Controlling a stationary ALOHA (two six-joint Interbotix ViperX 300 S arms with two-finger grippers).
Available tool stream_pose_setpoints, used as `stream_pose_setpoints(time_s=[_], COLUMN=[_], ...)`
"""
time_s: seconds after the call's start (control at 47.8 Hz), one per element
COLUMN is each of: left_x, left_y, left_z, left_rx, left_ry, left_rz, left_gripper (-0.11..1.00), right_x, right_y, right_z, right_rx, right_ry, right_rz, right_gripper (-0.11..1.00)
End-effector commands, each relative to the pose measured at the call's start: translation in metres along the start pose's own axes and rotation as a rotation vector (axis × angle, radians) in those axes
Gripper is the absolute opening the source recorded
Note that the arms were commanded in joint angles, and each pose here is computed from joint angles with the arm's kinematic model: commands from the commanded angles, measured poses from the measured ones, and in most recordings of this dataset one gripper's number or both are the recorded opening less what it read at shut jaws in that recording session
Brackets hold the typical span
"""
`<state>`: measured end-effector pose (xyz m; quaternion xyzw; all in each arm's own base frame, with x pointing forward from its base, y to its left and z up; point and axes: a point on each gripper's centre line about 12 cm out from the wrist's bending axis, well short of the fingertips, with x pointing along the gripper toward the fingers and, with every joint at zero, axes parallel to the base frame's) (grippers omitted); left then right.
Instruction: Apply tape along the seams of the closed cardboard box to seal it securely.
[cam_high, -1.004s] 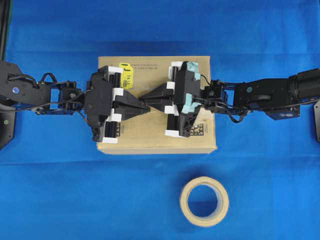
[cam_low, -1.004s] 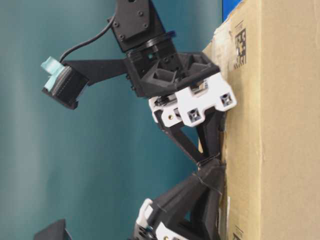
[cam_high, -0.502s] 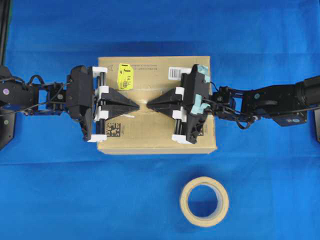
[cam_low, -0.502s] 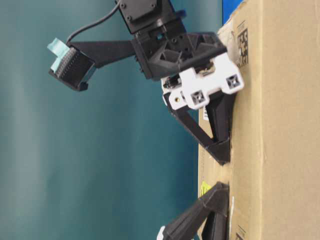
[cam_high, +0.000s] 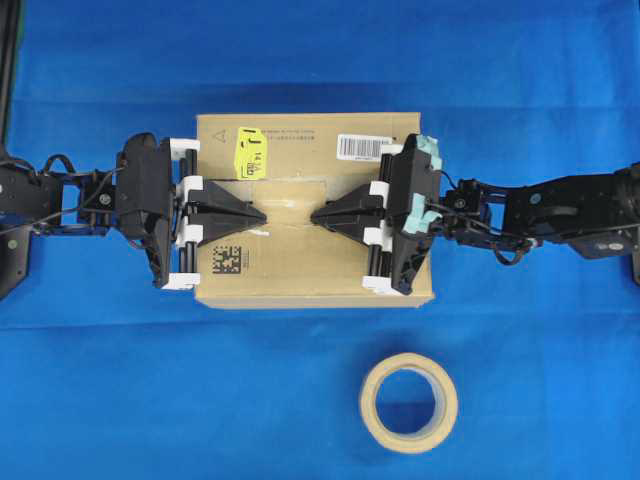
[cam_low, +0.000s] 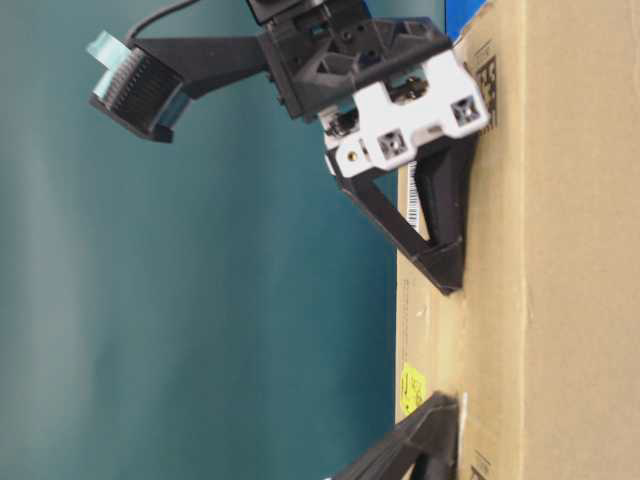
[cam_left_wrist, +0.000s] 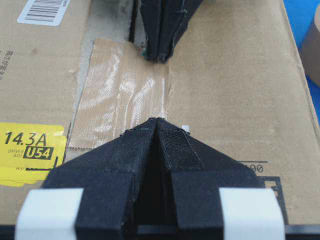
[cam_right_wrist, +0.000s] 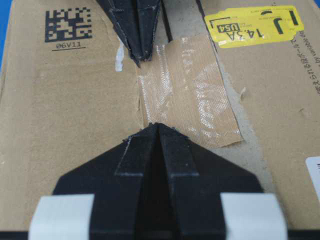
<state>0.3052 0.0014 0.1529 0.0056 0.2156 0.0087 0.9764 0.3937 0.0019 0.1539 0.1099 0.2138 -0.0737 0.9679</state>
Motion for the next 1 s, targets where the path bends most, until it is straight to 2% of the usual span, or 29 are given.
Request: stream_pose_setpoints(time_s=[0.0, 0.084, 0.251, 0.418, 0.732, 0.983], left_x=[-0.007, -0.016, -0.043, -0.078, -0.142, -0.166], left_y=[-0.006, -0.004, 0.001, 0.002, 0.005, 0.005], left_z=[0.029, 0.05, 0.074, 0.082, 0.07, 0.033], left_rx=[0.021, 0.033, 0.042, 0.042, 0.038, 0.023], left_ry=[-0.065, -0.077, -0.055, -0.087, -0.157, -0.176], left_rz=[-0.02, -0.018, -0.013, -0.012, -0.003, -0.001], left_gripper=[0.0, 0.0, 0.0, 0.0, 0.0, 0.0], right_x=[-0.016, -0.033, -0.073, -0.11, -0.173, -0.195], right_y=[0.013, 0.016, 0.018, 0.01, -0.002, -0.011], right_z=[0.01, 0.032, 0.062, 0.068, 0.053, 0.025], right_rx=[-0.022, -0.042, -0.086, -0.098, -0.087, -0.089], right_ry=[-0.031, -0.095, -0.192, -0.236, -0.26, -0.23], right_rz=[0.04, 0.058, 0.083, 0.088, 0.123, 0.134], right_gripper=[0.0, 0.0, 0.0, 0.0, 0.0, 0.0])
